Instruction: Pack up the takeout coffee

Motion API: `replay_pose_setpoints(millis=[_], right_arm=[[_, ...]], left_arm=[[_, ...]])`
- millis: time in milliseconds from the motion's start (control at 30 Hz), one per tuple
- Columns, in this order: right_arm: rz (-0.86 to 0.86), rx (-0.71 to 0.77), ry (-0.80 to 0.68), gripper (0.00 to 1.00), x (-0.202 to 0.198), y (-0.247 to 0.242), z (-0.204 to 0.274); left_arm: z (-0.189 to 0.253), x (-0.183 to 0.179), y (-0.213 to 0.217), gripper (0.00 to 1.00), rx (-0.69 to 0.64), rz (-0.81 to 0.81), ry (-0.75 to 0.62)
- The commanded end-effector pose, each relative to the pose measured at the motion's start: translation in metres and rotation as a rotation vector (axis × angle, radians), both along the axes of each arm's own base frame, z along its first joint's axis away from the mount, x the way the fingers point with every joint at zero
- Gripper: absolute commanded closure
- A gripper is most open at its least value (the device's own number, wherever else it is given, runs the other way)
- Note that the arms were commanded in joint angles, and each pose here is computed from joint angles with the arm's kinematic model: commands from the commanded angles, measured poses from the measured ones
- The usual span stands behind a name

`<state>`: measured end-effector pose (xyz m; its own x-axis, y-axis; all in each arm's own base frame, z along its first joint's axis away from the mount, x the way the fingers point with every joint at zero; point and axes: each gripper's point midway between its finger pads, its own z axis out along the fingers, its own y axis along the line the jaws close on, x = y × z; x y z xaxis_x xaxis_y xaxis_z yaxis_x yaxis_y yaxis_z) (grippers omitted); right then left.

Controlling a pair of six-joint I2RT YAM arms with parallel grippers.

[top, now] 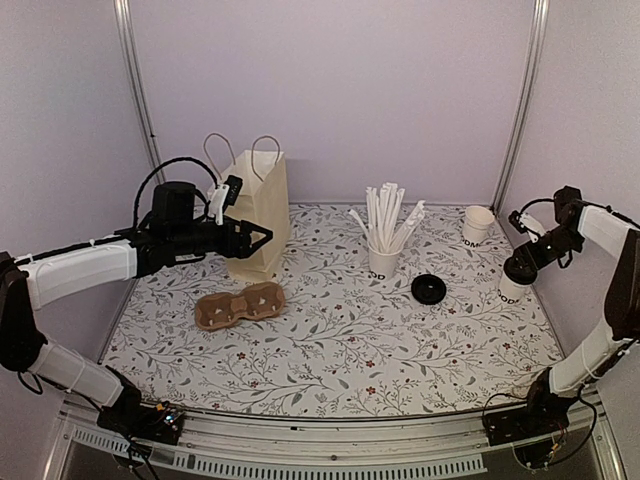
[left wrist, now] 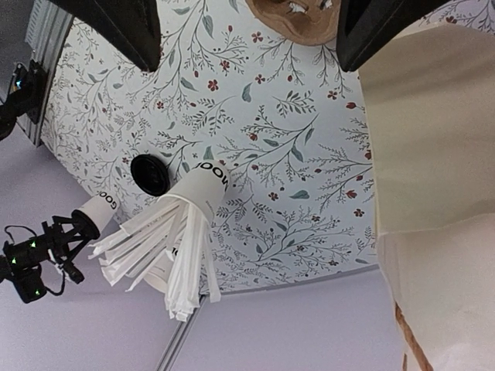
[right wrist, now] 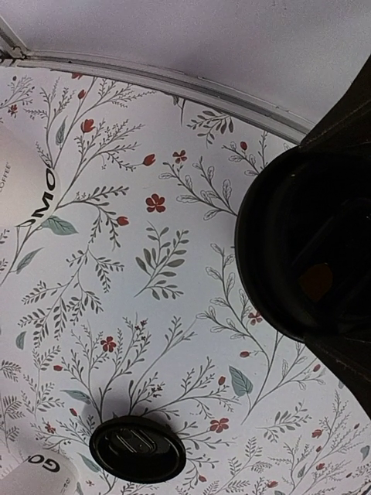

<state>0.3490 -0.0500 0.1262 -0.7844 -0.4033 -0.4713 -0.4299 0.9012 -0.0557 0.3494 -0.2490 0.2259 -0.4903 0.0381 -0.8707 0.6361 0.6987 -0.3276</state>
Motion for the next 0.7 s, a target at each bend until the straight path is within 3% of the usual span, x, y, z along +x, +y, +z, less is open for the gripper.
replay_pose_setpoints(millis=[0,100,300,467,667], right_arm=[[-0.045,-0.001,-0.018,0.31,0.012,-0.008,-0.001],[-0.077,0.000,-0.016,0.19,0.012,-0.010,0.002],[-0.077,0.013,-0.120,0.13,0.013,-0.005,0.056],[-0.053,0.035,-0.173,0.15,0.019,0.001,0.083],[-0.032,0.097,-0.184,0.29,0.044,0.012,0.087]], left_arm=[[0.007,-0.002,0.004,0.20,-0.010,-0.004,-0.024],[0.007,-0.002,0.004,0.20,-0.010,-0.004,-0.022],[0.007,-0.002,0.003,0.20,-0.011,-0.010,-0.020],[0.007,-0.003,0.002,0.20,-0.013,-0.015,-0.019],[0.008,-0.004,0.003,0.20,-0.013,-0.014,-0.024]])
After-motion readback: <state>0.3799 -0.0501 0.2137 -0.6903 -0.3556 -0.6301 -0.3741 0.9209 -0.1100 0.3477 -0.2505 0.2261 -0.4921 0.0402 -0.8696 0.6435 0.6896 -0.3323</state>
